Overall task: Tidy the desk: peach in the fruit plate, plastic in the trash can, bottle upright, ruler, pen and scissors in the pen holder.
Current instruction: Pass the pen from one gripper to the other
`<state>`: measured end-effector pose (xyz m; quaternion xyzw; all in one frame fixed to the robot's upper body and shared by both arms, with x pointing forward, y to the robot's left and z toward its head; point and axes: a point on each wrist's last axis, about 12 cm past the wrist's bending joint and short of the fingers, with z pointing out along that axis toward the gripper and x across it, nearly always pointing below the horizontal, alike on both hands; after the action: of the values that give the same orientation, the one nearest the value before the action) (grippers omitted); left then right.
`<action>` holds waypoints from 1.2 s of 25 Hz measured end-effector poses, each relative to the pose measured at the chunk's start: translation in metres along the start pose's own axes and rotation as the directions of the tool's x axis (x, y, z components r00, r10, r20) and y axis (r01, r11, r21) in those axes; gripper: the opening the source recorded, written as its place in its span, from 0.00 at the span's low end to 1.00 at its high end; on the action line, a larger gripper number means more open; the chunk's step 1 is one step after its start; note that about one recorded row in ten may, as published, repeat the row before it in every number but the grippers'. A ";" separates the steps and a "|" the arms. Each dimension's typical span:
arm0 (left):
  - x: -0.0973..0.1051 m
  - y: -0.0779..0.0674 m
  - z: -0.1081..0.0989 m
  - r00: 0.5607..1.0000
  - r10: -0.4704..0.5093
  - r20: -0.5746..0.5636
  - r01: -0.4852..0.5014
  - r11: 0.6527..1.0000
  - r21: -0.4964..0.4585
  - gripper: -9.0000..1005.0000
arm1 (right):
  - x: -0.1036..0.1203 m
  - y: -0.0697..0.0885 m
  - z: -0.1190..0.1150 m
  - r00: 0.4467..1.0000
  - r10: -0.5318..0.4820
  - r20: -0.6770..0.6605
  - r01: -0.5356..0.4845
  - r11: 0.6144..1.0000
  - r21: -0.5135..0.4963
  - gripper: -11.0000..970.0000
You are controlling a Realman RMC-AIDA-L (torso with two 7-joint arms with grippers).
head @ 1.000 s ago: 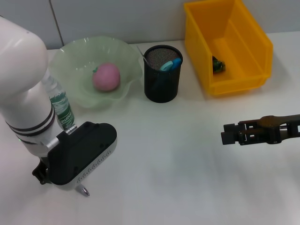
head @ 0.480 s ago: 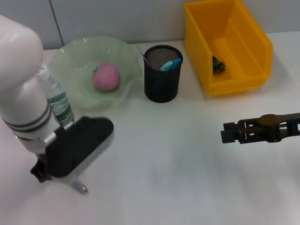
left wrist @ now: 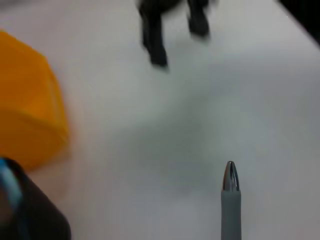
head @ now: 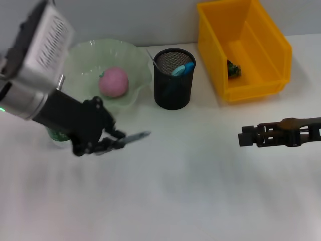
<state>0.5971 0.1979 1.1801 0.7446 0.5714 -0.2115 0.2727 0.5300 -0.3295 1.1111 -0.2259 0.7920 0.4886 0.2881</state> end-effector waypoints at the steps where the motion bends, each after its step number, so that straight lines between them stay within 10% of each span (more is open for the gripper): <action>1: 0.000 0.000 0.000 1.000 0.000 0.000 0.000 1.000 0.000 0.14 | 0.001 -0.001 0.000 1.000 0.005 0.008 -0.005 1.000 0.007 0.75; 3: 0.004 -0.002 -0.001 0.992 -0.077 0.102 0.080 0.996 -0.026 0.14 | 0.003 -0.002 0.000 1.000 0.008 0.017 -0.009 1.000 0.019 0.75; 8: 0.015 -0.020 -0.005 0.814 -0.311 0.491 0.370 0.929 -0.024 0.14 | 0.009 -0.003 0.003 0.998 -0.043 0.046 0.042 0.999 0.029 0.75; 12: 0.023 -0.033 0.000 0.562 -0.424 0.710 0.534 0.842 0.080 0.14 | 0.015 -0.001 0.006 0.986 -0.122 0.114 0.119 0.992 0.030 0.75; 13: 0.023 -0.033 0.000 0.562 -0.424 0.710 0.534 0.842 0.080 0.14 | 0.015 -0.001 0.006 0.986 -0.122 0.114 0.119 0.992 0.030 0.75; 17: 0.039 -0.049 0.022 0.251 -0.438 0.863 0.634 0.748 0.195 0.14 | 0.023 0.004 0.011 0.941 -0.261 0.216 0.260 0.965 0.035 0.75; 30: 0.049 -0.077 0.065 -0.168 -0.349 0.922 0.754 0.557 0.348 0.14 | 0.034 0.018 0.045 0.736 -0.478 0.478 0.493 0.864 0.104 0.75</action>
<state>0.5354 0.2074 1.0874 0.0361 0.5501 -0.6237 0.5541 0.5040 -0.2833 1.0837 -0.2976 0.5990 0.4488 0.5925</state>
